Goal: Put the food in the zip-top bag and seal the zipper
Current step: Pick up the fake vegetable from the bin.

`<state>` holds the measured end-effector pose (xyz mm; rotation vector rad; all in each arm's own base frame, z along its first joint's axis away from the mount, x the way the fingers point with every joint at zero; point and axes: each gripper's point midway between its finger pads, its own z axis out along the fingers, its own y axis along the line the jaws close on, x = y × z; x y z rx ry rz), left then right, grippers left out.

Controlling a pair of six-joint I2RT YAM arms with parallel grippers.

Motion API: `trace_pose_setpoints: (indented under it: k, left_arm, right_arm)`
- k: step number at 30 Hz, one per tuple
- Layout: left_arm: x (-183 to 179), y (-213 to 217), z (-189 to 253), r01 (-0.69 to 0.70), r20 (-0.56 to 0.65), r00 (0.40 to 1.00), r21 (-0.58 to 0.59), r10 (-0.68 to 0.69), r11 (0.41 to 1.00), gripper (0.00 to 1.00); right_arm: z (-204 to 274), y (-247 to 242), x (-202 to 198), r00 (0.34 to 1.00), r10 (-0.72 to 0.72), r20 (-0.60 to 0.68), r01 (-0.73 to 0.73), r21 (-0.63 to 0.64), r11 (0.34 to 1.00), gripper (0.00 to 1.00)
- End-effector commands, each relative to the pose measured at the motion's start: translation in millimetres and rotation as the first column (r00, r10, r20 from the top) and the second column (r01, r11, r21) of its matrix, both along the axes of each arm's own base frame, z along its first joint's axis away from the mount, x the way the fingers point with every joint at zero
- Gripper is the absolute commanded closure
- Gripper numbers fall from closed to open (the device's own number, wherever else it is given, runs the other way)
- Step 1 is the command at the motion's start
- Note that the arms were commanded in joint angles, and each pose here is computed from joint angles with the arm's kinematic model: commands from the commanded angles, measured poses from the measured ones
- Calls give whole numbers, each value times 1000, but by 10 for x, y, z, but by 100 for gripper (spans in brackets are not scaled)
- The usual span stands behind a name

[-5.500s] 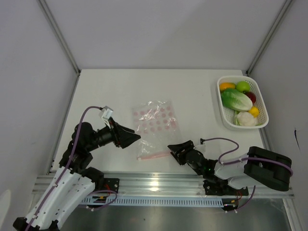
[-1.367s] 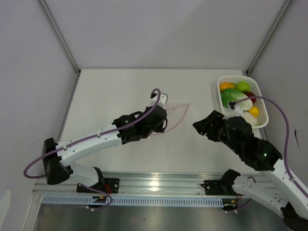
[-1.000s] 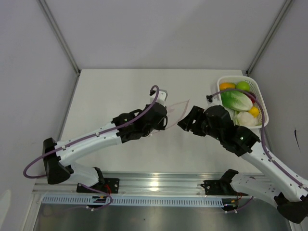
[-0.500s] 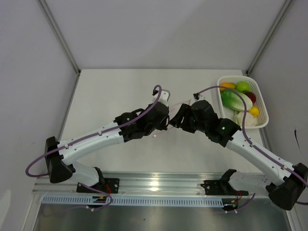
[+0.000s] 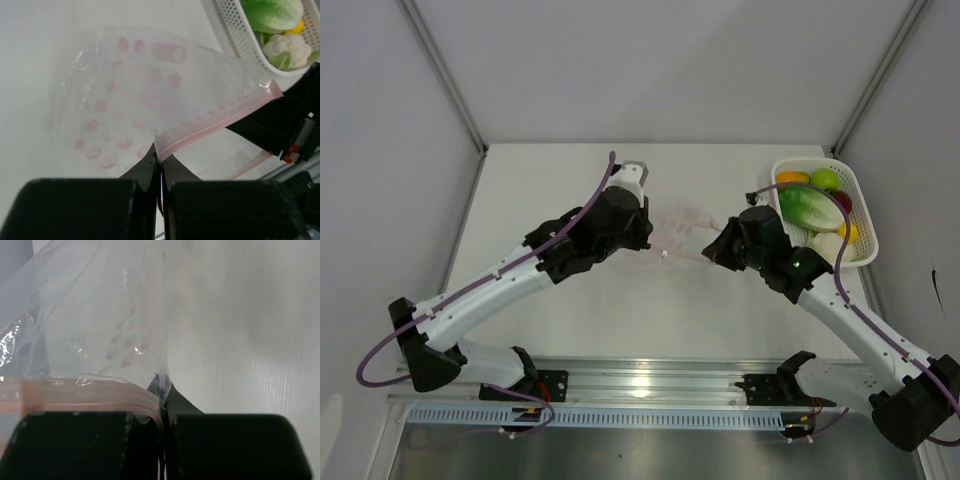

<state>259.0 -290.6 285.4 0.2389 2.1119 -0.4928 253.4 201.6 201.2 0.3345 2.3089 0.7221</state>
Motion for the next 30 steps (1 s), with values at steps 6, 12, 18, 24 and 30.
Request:
trace_pose_setpoints:
  k: [6,12,18,24,30]
  left_arm:
    - [-193,250,168,23,1,1000,-63,-23,998,99]
    - [-256,122,165,89,-12,996,-95,-90,992,99]
    - [-262,-151,87,162,-49,984,-127,-170,978,99]
    - [-108,-192,-61,81,-74,993,-111,-90,991,99]
    - [140,-210,-51,-1,-42,999,-52,-1,999,99]
  right_arm:
    - [-196,-106,91,987,149,-55,-154,-90,984,100]
    - [-158,107,19,963,266,-43,-267,-42,963,100]
    - [39,306,14,939,345,0,-345,-24,938,76]
    - [189,341,73,932,362,13,-361,-42,932,36]
    - [565,133,46,943,330,42,-324,-119,939,1]
